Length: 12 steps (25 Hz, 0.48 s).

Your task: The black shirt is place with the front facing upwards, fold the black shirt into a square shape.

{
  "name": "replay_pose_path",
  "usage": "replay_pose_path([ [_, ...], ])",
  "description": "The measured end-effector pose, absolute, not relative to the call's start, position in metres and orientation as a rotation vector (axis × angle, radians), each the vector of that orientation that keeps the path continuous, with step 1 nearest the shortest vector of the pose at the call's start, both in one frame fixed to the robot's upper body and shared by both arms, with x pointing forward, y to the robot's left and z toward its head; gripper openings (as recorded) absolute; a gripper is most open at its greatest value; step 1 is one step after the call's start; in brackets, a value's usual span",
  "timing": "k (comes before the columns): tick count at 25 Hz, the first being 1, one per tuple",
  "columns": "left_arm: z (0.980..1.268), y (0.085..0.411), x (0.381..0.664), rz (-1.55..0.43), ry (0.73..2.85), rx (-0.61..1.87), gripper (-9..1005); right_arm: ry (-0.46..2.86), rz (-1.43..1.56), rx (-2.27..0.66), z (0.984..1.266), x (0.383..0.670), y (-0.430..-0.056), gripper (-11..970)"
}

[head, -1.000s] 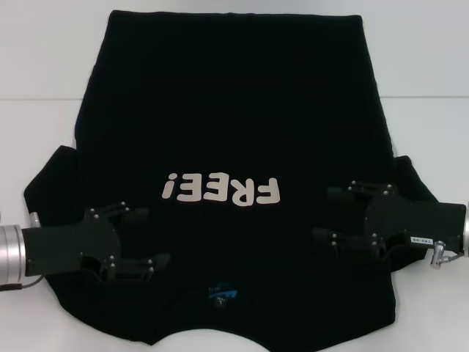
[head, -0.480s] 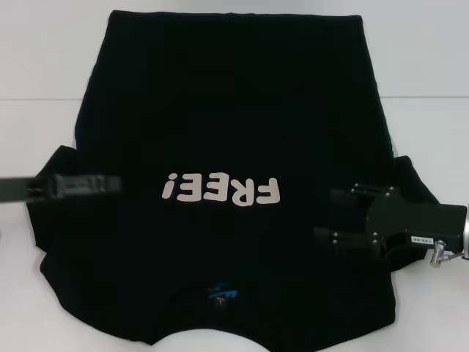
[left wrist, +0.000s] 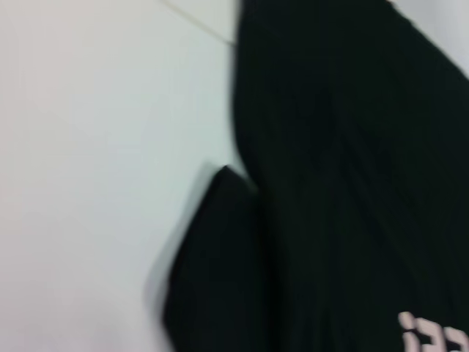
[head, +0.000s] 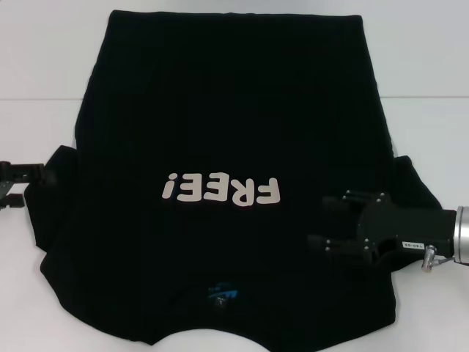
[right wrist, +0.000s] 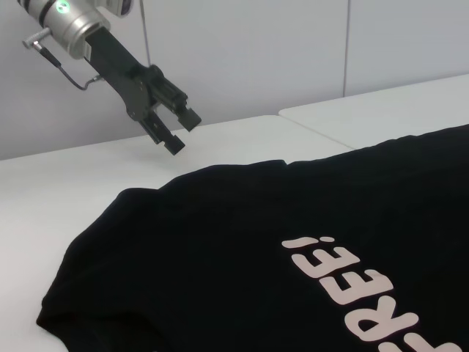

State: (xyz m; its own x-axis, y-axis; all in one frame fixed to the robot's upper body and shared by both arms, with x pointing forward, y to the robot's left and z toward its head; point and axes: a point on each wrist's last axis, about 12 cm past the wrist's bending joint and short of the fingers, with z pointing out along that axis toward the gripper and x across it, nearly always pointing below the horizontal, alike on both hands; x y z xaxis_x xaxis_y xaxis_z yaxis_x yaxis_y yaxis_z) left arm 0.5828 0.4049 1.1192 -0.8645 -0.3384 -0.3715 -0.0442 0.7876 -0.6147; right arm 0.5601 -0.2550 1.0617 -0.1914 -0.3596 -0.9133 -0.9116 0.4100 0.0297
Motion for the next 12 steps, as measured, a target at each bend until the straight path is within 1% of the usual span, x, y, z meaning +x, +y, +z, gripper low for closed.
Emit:
replay_pose_path([
  [5, 1.105, 0.404, 0.582, -0.814, 2.527, -0.351, 926, 1.751, 0.755, -1.110, 1.062, 0.561, -0.255, 804],
  [12, 1.095, 0.404, 0.579, -0.801, 2.531, -0.394, 924, 1.758, 0.760, -1.102, 1.061, 0.560, -0.255, 805],
])
